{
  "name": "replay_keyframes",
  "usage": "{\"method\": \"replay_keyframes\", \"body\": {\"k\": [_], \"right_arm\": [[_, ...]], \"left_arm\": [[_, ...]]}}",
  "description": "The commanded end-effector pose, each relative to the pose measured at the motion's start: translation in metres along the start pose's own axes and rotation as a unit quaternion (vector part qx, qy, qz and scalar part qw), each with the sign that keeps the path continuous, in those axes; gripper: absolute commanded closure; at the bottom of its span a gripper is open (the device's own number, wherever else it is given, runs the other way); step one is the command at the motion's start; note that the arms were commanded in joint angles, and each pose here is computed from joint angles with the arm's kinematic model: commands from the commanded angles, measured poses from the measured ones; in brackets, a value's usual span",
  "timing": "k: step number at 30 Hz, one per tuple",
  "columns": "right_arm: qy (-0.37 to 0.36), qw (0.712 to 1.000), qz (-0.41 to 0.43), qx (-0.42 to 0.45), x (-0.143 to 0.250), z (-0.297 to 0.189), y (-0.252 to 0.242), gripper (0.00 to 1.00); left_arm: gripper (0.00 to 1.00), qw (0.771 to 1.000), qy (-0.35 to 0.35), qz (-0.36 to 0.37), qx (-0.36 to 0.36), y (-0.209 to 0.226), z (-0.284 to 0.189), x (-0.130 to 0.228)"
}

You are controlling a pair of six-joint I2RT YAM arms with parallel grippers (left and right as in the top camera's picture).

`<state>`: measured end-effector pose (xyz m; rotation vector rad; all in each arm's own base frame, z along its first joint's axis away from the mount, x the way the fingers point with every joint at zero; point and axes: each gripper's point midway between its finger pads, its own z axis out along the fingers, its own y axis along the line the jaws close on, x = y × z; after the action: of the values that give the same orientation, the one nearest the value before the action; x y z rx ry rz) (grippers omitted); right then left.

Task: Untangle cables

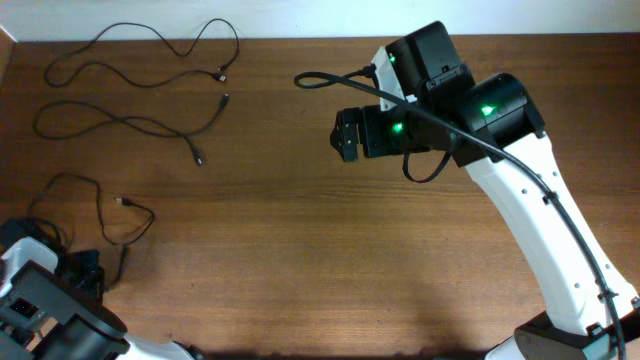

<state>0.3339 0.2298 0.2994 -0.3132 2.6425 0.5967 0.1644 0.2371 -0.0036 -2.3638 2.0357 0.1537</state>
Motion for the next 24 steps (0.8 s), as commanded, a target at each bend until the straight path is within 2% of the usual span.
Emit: {"method": "replay_keyframes", "body": {"k": [1,3,6,14,18,19,20,22,23,24], "right_arm": [[-0.005,1.000,-0.006,0.000,0.000,-0.003,0.002,0.02],[-0.005,1.000,-0.006,0.000,0.000,-0.003,0.002,0.02],[-0.005,1.000,-0.006,0.000,0.000,-0.003,0.002,0.02],[-0.005,1.000,-0.006,0.000,0.000,-0.003,0.002,0.02],[-0.005,1.000,-0.006,0.000,0.000,-0.003,0.002,0.02],[-0.005,1.000,-0.006,0.000,0.000,-0.003,0.002,0.01],[-0.005,1.000,-0.006,0.000,0.000,-0.003,0.002,0.02],[-0.005,1.000,-0.006,0.000,0.000,-0.003,0.002,0.02],[-0.005,1.000,-0.006,0.000,0.000,-0.003,0.002,0.02],[-0.005,1.000,-0.006,0.000,0.000,-0.003,0.002,0.02]], "left_arm": [[1.00,1.000,0.028,-0.003,0.007,0.002,0.006,0.012],[1.00,0.998,0.051,-0.001,0.033,-0.008,0.005,0.019],[1.00,0.989,0.082,0.051,0.114,-0.037,-0.002,0.028],[1.00,0.971,0.118,0.057,0.199,-0.071,-0.023,0.033],[0.78,0.960,0.128,0.062,0.241,-0.086,-0.032,0.035],[0.70,0.959,0.128,0.062,0.244,-0.088,-0.032,0.035],[0.47,0.959,0.125,0.063,0.246,-0.089,-0.033,0.033],[0.12,0.959,0.120,0.064,0.249,-0.090,-0.033,0.031],[0.00,0.959,0.119,0.064,0.250,-0.091,-0.033,0.031],[0.01,0.959,0.117,0.065,0.252,-0.092,-0.034,0.030]]}}
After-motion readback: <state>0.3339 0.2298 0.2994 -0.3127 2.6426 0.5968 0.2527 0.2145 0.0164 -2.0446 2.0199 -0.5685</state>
